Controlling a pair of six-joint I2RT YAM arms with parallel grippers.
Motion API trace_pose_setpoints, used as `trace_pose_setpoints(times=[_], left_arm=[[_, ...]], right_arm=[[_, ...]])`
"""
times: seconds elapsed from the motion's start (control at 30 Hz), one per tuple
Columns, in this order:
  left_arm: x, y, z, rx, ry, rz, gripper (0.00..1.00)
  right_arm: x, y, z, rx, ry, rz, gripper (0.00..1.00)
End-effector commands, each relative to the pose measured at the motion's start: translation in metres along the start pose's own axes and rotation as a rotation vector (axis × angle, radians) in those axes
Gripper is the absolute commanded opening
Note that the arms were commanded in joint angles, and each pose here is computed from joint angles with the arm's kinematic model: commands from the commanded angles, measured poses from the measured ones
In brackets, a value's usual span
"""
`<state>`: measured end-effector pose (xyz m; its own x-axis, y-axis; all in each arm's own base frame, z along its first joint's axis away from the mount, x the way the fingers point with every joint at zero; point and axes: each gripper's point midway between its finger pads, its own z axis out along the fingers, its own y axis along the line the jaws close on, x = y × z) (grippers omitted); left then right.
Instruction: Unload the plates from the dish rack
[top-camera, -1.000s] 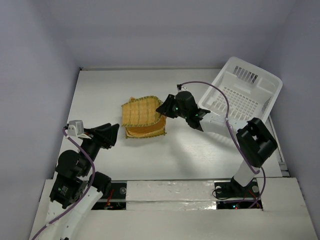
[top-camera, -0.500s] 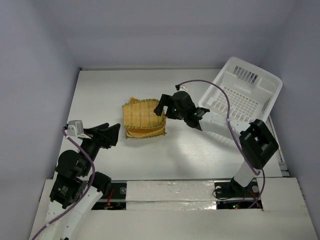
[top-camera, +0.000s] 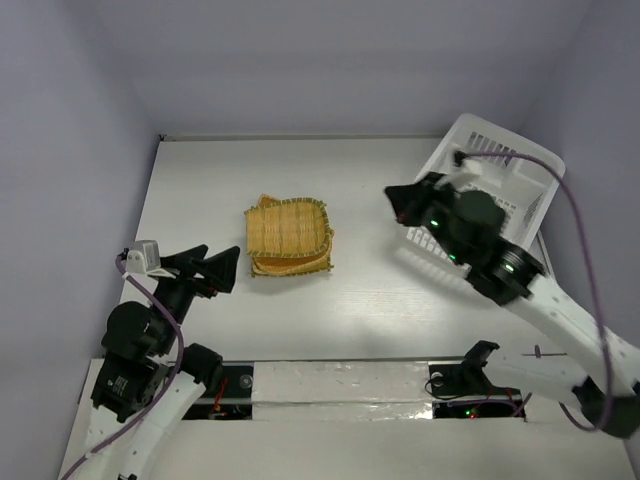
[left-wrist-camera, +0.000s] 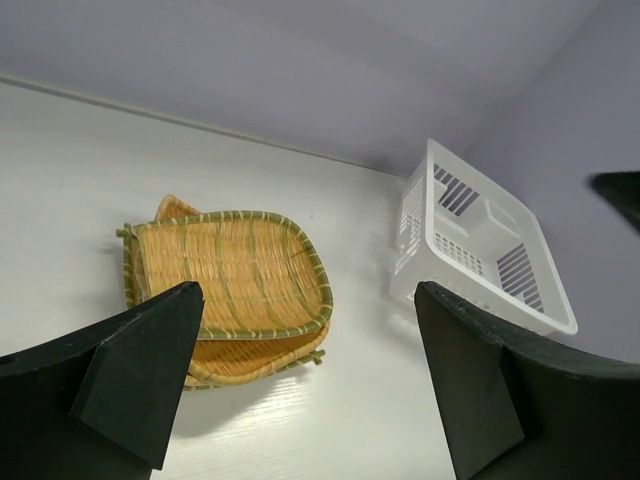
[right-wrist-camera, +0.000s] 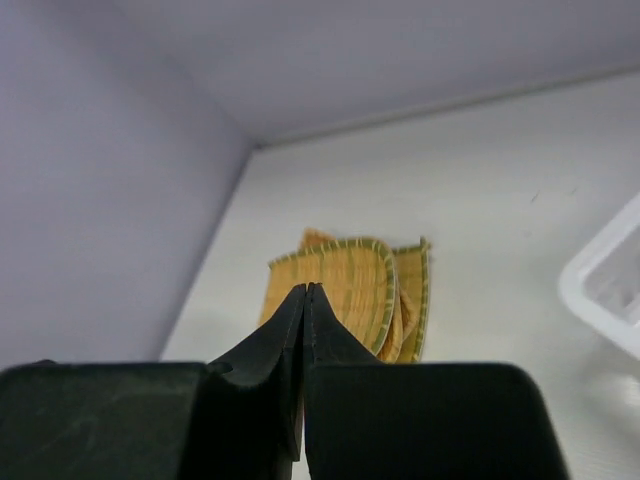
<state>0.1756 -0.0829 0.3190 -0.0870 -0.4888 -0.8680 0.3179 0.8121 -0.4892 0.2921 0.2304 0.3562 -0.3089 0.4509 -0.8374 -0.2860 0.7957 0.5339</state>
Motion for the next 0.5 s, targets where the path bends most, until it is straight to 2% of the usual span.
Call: trace_pose_setpoints(times=[0.0,0.03,0.1,0.13,0.2,0.23,0.3,0.33,0.47], left_arm=[[-0.031,-0.007,-0.005,-0.010,-0.061,0.036,0.86],[-0.037,-0.007,-0.008,-0.017,-0.075,0.041,0.86],[-0.043,0.000,-0.011,-0.060,-0.093,0.050,0.86],[-0.047,0.003,-0.014,-0.077,-0.107,0.055,0.86],[-0.054,0.012,-0.019,-0.131,-0.132,0.059,0.86],[-0.057,0.014,-0.023,-0.143,-0.151,0.054,0.86],[-0.061,0.019,-0.026,-0.163,-0.178,0.049,0.86],[-0.063,0.019,-0.028,-0.164,-0.188,0.047,0.86],[-0.058,0.022,-0.024,-0.179,-0.171,0.039,0.87]], right_arm=[[-0.045,-0.040,-0.072,0.096,-0.163,-0.043,0.00],[-0.055,-0.053,-0.086,0.141,-0.213,-0.031,0.00],[-0.064,-0.073,-0.121,0.168,-0.278,0.006,0.08],[-0.067,-0.085,-0.131,0.203,-0.310,0.022,0.19],[-0.069,-0.100,-0.152,0.216,-0.361,0.065,0.32],[-0.060,-0.114,-0.152,0.264,-0.364,0.074,0.44],[-0.054,-0.126,-0.158,0.294,-0.379,0.103,0.56],[-0.052,-0.130,-0.161,0.299,-0.392,0.137,0.66],[-0.030,-0.127,-0.143,0.265,-0.343,0.126,0.77]])
